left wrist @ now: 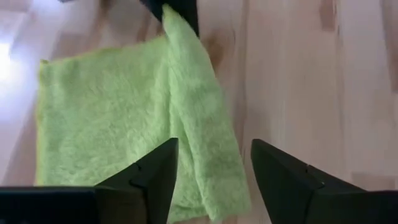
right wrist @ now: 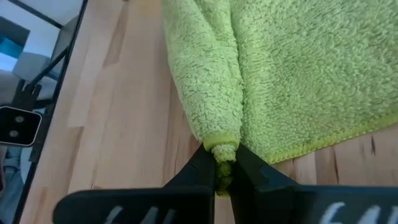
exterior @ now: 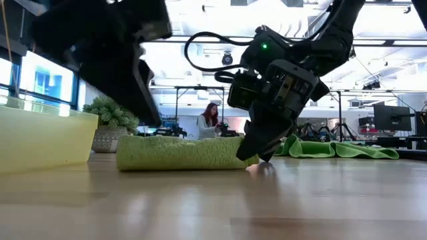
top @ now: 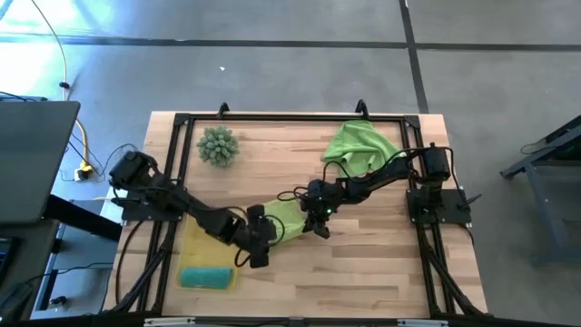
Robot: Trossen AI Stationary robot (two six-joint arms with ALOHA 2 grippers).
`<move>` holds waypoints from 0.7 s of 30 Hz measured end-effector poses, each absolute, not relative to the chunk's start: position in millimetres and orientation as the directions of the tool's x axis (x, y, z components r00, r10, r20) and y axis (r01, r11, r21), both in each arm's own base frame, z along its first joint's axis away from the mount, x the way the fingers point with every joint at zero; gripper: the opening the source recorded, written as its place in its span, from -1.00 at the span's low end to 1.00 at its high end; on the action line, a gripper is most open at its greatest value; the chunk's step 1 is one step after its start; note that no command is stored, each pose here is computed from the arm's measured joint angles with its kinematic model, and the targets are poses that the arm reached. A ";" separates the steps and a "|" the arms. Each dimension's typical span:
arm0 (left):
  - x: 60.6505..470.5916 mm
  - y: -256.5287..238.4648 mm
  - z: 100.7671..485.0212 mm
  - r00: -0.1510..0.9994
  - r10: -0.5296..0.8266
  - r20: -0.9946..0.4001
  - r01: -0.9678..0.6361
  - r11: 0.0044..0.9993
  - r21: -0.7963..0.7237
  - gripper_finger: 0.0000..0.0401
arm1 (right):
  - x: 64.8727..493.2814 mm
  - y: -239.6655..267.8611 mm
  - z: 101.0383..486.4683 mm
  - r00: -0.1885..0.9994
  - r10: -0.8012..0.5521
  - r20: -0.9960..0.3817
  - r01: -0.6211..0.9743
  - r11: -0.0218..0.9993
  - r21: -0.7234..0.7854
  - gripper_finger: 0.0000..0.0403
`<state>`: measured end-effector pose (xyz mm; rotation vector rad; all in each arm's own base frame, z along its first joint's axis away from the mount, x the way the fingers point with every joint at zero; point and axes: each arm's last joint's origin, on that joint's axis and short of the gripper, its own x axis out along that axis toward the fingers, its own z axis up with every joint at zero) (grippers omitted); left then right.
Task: Roll microfiber towels into tight, uniform cylinder then place into a basket
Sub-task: Roll the light green towel
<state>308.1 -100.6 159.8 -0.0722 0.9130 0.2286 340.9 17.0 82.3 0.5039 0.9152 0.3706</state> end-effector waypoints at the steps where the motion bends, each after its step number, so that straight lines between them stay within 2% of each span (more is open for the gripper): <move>1: 307.4 -103.6 155.7 0.581 0.170 -0.796 -0.219 0.975 0.049 -0.03 | 341.4 17.0 82.5 0.558 0.507 -0.657 -0.089 0.824 0.560 -0.99; 13: 312.0 -115.7 129.4 0.573 0.237 -0.784 -0.227 0.966 0.125 -0.05 | 342.6 16.7 82.9 0.550 0.499 -0.670 -0.086 0.832 0.549 -0.99; 21: 317.8 -121.1 137.0 0.594 0.267 -0.759 -0.226 0.961 0.161 -0.05 | 342.4 16.7 82.8 0.548 0.498 -0.672 -0.086 0.833 0.547 -0.99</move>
